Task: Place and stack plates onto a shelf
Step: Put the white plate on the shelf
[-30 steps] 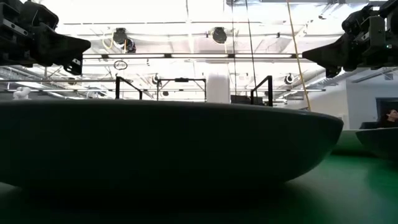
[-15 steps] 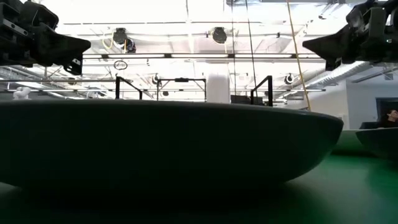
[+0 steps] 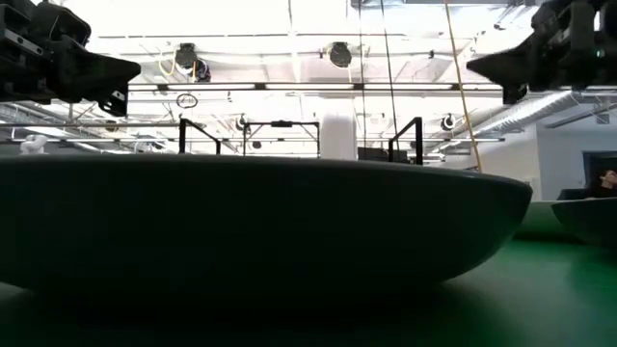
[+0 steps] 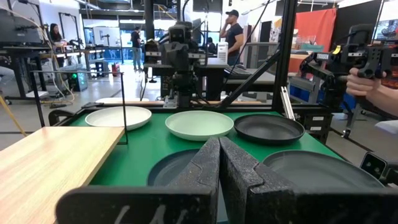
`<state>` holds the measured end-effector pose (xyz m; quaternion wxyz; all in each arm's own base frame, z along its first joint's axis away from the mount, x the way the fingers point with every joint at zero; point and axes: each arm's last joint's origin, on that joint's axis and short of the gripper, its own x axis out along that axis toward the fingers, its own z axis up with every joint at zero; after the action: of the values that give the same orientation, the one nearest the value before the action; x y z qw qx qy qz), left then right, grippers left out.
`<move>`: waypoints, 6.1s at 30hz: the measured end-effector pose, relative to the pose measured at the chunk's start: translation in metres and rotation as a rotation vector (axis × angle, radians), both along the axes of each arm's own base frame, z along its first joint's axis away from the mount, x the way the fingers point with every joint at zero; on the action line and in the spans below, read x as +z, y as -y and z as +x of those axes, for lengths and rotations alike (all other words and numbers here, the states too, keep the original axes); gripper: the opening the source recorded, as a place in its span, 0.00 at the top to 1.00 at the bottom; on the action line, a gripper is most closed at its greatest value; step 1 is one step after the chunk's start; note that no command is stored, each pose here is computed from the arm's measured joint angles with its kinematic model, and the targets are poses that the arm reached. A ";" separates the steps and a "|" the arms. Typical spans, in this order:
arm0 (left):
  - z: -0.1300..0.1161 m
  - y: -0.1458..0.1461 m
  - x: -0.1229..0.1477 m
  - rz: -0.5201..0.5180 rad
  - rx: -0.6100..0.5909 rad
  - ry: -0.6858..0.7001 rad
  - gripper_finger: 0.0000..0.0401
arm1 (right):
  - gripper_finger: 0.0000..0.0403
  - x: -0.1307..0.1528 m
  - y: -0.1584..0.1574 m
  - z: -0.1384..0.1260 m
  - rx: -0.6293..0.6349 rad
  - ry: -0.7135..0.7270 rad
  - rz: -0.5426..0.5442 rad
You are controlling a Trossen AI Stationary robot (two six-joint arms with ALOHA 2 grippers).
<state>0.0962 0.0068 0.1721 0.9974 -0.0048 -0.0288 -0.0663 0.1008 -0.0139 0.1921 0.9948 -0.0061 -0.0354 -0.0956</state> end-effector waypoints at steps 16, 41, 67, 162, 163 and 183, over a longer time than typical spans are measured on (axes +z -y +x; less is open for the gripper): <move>0.000 0.000 0.000 0.000 -0.001 0.000 0.98 | 1.00 0.030 0.005 0.043 0.013 -0.462 -0.041; 0.000 0.000 0.000 0.000 0.000 0.000 0.98 | 0.70 0.020 0.032 0.070 -0.245 -1.043 0.033; 0.000 0.000 0.000 0.000 0.000 0.000 0.98 | 0.71 -0.047 0.073 0.058 -0.412 -1.355 0.224; 0.000 0.000 0.000 0.000 0.000 0.000 0.98 | 1.00 0.015 0.099 0.219 -0.116 -0.941 -0.076; 0.000 0.000 0.000 0.000 -0.001 0.000 0.98 | 1.00 0.011 0.100 0.220 -0.113 -0.956 -0.072; 0.000 0.000 0.000 0.000 0.000 0.000 0.98 | 0.85 -0.002 0.099 0.222 -0.078 -0.990 0.012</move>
<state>0.0962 0.0068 0.1720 0.9974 -0.0048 -0.0286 -0.0662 0.3229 -0.1126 0.1899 0.8879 -0.0464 0.4420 -0.1188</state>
